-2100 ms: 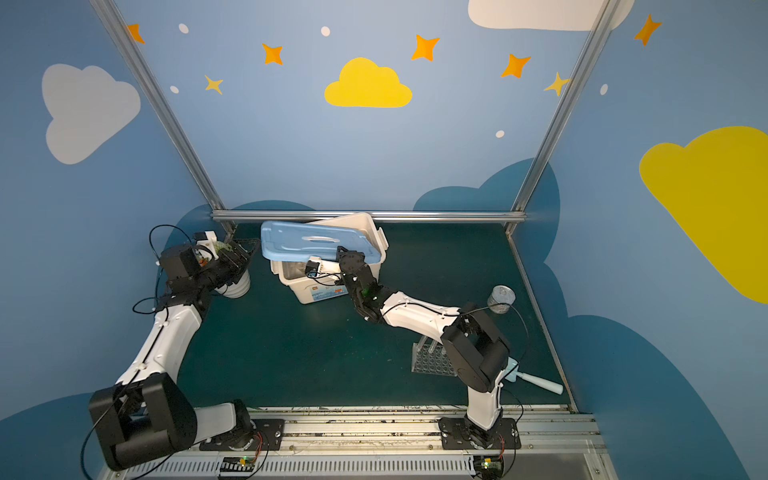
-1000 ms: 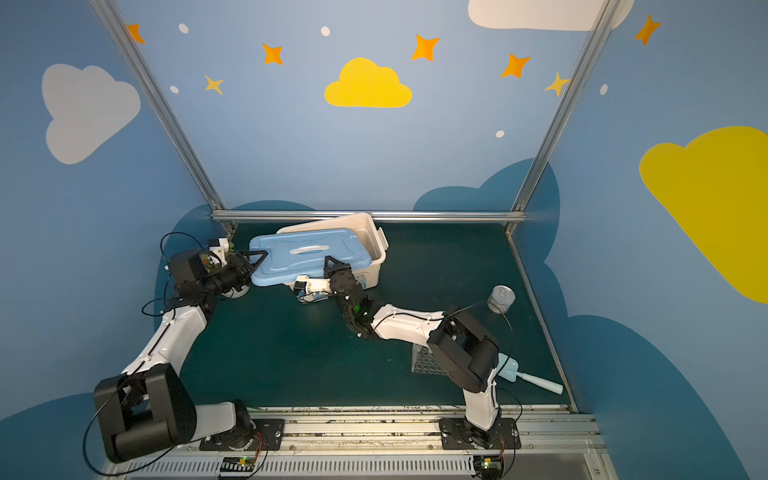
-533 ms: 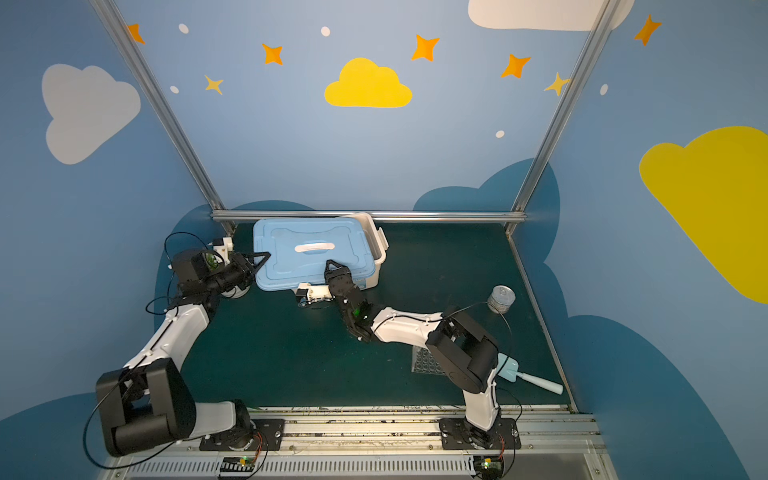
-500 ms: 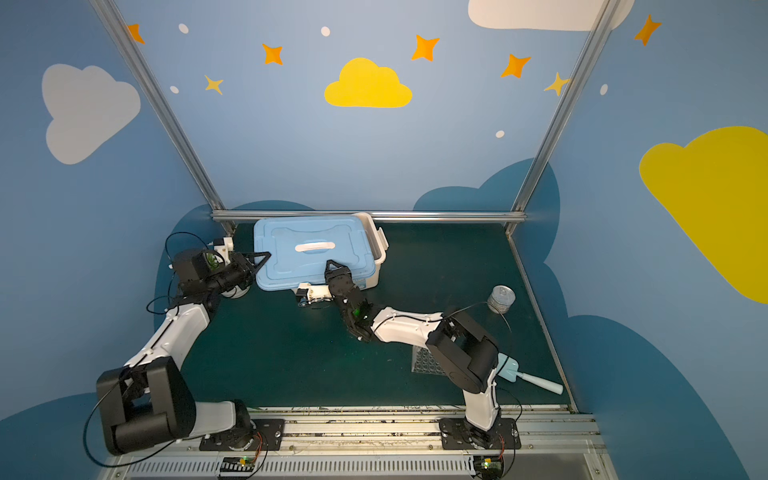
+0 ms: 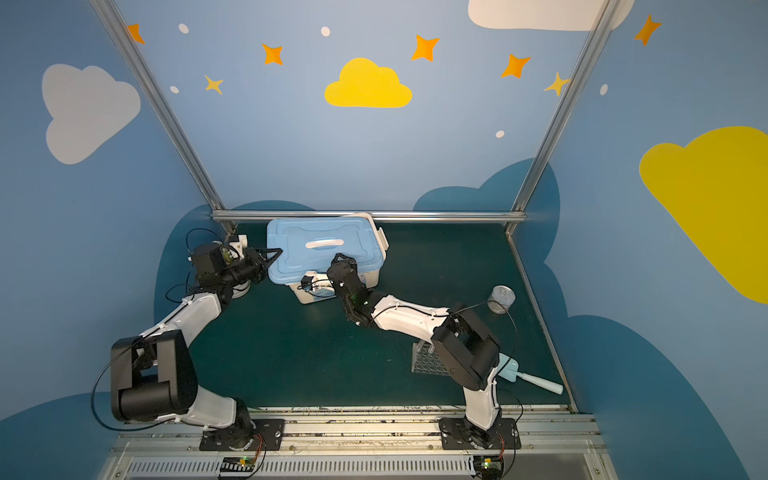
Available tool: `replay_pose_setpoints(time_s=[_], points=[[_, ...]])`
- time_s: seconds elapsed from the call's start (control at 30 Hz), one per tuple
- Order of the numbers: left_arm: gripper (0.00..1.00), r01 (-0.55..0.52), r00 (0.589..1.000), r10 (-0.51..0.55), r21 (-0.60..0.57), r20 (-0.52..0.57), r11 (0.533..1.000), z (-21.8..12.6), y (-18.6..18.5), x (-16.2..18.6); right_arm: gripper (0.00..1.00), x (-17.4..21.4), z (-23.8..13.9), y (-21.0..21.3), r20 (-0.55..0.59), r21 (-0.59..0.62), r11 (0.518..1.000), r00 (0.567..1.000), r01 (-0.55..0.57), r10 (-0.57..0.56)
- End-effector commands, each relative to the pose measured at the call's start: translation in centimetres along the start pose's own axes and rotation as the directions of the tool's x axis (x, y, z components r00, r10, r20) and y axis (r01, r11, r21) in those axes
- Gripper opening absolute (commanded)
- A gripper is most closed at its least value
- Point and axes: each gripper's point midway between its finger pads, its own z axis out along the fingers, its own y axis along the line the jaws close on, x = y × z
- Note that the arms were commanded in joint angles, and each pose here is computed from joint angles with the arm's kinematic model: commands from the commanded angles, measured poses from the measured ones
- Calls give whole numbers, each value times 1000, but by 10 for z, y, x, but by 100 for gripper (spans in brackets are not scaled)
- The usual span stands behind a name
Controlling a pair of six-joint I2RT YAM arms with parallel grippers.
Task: Organize the chemistry lab equipment
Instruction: 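Lower the lid onto the box with both grippers, pressing it flat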
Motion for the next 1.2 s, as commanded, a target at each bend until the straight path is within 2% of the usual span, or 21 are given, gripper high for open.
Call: replay_pose_setpoints(time_s=[0.0, 0.13, 0.43, 0.67, 0.87, 0.97, 1.03, 1.17], points=[[15, -91, 994, 92, -32, 50, 995, 1, 7, -7, 49, 8, 2, -4, -18, -44, 998, 998, -55, 54], [15, -74, 996, 75, -36, 40, 997, 7, 13, -6, 51, 13, 3, 11, -46, -70, 997, 998, -36, 33], [14, 9, 998, -8, -14, 64, 1000, 18, 21, -14, 75, 14, -9, 20, -54, -32, 999, 998, -25, 23], [14, 32, 996, -30, -27, 80, 999, 18, 26, -16, 77, -2, -35, 11, -17, -19, 998, 998, -55, 55], [14, 43, 996, -42, -17, 75, 999, 23, 26, -19, 77, -5, -57, 11, 4, -32, 999, 999, -37, 37], [14, 44, 997, -43, -15, 59, 999, 28, 26, -18, 77, 0, -67, 6, 10, -62, 993, 994, -103, 104], [15, 44, 998, -43, -15, 56, 999, 29, 27, -17, 77, 7, -73, -5, 10, -86, 979, 982, -186, 187], [17, 42, 998, -41, -27, 50, 999, 30, 31, -15, 78, 38, -74, -28, -26, -145, 907, 918, -395, 396]])
